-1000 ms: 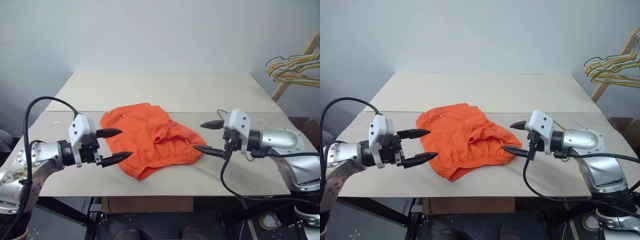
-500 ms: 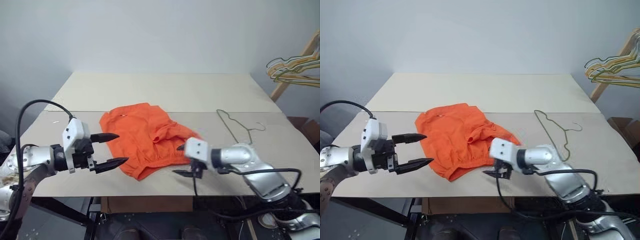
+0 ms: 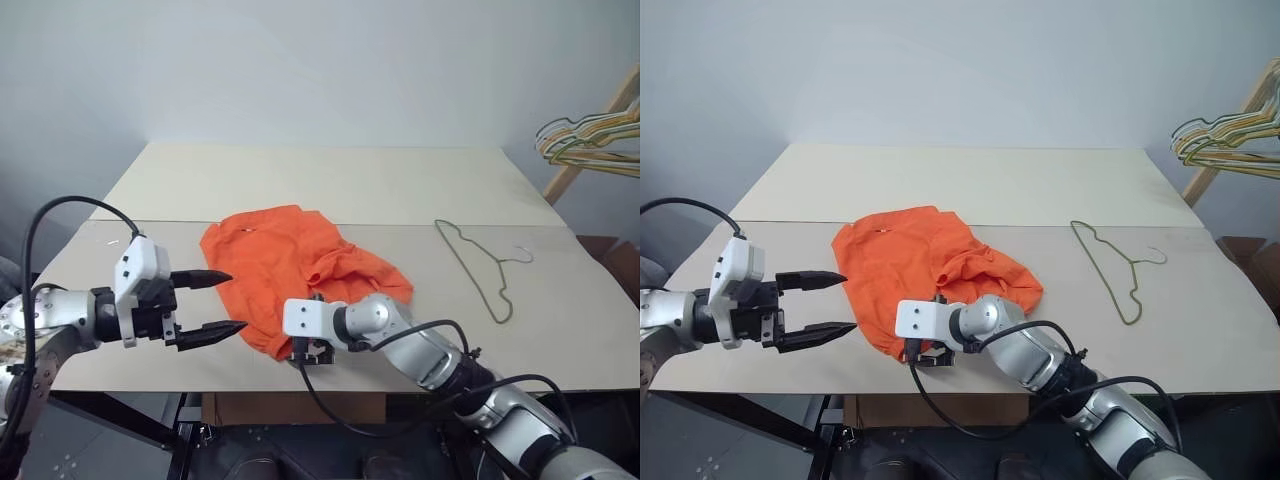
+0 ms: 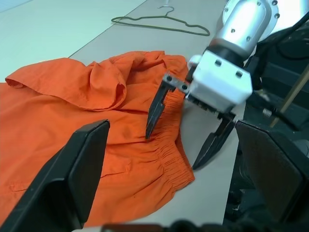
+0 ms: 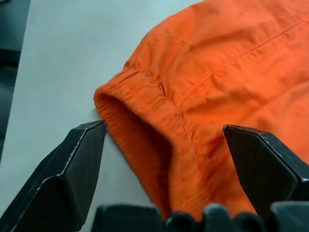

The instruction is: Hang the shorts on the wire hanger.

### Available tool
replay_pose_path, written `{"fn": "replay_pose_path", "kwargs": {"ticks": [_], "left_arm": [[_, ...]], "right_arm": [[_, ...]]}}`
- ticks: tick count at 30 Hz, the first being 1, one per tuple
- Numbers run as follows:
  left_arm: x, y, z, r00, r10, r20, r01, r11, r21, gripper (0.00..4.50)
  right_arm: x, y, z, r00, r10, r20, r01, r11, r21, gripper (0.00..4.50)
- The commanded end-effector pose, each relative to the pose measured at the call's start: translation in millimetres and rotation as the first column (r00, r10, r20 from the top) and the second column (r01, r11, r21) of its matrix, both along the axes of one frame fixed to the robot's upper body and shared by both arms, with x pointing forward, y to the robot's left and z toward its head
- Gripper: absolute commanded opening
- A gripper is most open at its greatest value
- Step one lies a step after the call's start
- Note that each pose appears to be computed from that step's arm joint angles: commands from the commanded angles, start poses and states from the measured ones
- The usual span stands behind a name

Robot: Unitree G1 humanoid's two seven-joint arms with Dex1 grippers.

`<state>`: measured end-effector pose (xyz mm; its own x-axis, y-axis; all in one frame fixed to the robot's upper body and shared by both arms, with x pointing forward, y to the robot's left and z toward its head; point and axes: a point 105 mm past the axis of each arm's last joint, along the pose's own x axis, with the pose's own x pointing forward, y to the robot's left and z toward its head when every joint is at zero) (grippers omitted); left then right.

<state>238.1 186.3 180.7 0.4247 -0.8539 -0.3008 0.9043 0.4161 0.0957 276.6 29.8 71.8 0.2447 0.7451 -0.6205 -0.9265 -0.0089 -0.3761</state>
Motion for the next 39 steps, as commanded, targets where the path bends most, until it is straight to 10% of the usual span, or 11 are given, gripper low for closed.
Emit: {"fn": "replay_pose_path", "kwargs": {"ticks": [1, 16, 26, 36, 39], "left_arm": [[0, -1, 11, 0.999, -0.015, 0.049, 0.015, 1.0, 0.011, 4.5], [7, -5, 12, 0.997, -0.026, 0.066, 0.026, 1.0, 0.005, 4.5], [12, -7, 12, 0.996, -0.04, 0.074, 0.04, 0.999, 0.009, 4.5], [14, -11, 11, 0.995, -0.057, 0.081, 0.057, 0.998, 0.011, 4.5], [15, -13, 11, 0.995, -0.063, 0.082, 0.063, 0.998, 0.009, 4.5]], "right_arm": [[-1, 10, 1, 1.0, 0.008, 0.022, -0.008, 1.0, -0.011, 4.47], [19, -8, 2, 0.995, -0.054, 0.08, 0.054, 0.999, -0.006, 0.03], [21, -100, 20, 0.913, 0.331, 0.239, -0.309, 0.943, -0.122, 0.03], [68, -203, 28, 0.89, 0.361, 0.279, -0.226, 0.88, -0.418, 0.03], [69, -213, 32, 0.908, 0.315, 0.276, -0.188, 0.896, -0.403, 0.85]]}}
